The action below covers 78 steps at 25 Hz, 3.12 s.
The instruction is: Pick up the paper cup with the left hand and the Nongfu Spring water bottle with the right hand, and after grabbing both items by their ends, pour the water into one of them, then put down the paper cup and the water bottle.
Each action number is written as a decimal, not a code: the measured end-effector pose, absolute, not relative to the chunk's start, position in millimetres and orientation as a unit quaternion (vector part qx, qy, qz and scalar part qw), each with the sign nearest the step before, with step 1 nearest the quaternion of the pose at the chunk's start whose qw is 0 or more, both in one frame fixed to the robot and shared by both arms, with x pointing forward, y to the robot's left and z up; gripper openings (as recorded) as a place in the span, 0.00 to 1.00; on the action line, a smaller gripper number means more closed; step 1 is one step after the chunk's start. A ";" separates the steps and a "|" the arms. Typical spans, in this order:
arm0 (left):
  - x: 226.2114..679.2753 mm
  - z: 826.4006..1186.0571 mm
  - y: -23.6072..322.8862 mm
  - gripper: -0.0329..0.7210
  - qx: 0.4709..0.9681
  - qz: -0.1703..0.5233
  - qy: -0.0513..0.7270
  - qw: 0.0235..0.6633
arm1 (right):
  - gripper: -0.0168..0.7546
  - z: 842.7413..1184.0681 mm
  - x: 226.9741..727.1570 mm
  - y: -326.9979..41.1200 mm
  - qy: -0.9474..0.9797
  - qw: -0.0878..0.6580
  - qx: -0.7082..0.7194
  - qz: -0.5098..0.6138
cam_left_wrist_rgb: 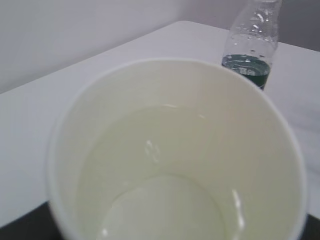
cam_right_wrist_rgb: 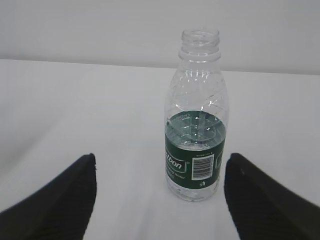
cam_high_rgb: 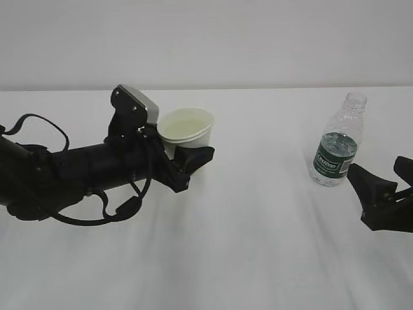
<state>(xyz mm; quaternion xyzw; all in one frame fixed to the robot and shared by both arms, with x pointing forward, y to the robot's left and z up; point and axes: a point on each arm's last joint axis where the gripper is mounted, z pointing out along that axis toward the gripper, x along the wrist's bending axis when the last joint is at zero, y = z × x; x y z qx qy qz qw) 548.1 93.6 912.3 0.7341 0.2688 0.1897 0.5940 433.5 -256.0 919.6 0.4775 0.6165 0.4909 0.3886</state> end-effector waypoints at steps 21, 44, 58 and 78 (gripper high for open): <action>583.3 912.8 158.2 0.67 0.697 0.250 0.351 0.574 | 0.79 919.6 433.5 -255.8 0.617 0.388 0.477 0.491; 603.2 890.8 210.2 0.66 0.652 0.286 0.437 0.549 | 0.79 919.6 433.5 -255.8 0.617 0.388 0.477 0.491; 604.3 858.0 211.9 0.66 0.633 0.296 0.443 0.562 | 0.79 919.5 433.2 -254.8 0.620 0.386 0.473 0.493; 603.4 833.7 215.6 0.66 0.630 0.298 0.464 0.546 | 0.79 919.5 433.0 -254.2 0.622 0.385 0.470 0.494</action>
